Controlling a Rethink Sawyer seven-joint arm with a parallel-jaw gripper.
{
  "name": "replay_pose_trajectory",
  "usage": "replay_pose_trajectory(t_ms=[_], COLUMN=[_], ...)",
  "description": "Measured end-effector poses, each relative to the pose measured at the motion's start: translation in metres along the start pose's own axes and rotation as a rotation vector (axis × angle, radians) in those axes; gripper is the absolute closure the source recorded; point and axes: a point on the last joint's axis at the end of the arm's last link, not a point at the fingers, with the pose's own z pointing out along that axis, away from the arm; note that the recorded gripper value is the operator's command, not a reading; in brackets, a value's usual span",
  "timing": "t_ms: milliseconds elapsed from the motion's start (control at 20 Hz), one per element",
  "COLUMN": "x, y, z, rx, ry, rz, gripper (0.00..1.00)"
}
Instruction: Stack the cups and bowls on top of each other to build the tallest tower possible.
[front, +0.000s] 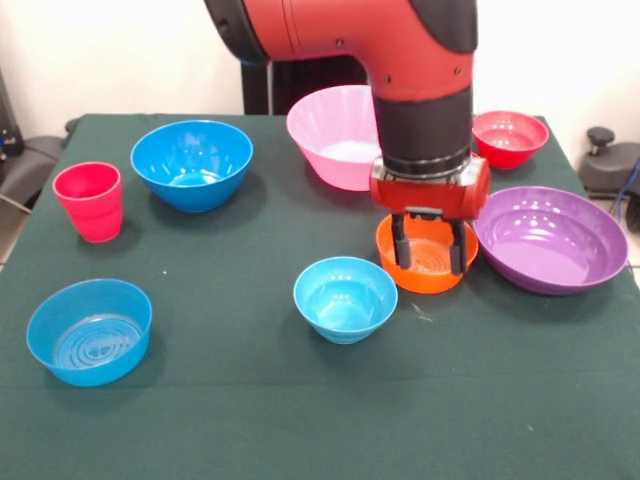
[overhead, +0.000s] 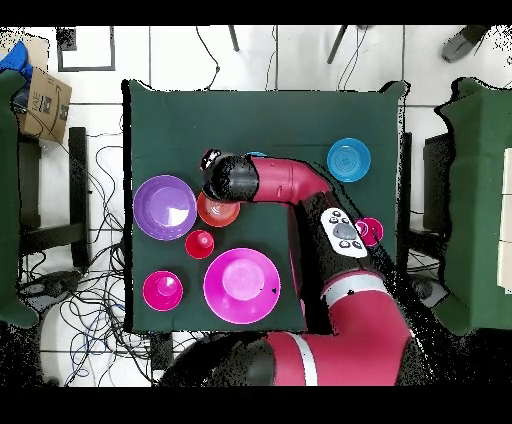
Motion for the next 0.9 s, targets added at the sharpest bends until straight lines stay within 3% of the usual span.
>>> replay_pose_trajectory(t_ms=[300,600,800,900], x=[-0.01,-0.011,-0.001,0.014], y=[0.011,0.011,0.005,-0.003], z=[-0.038,-0.063,-0.075,-0.077], rx=[0.009,0.021,0.038,0.058], ry=[0.001,-0.002,0.005,0.02], rz=[-0.019,-0.026,-0.04,-0.063], gripper=[0.0,0.0,0.0,0.0])
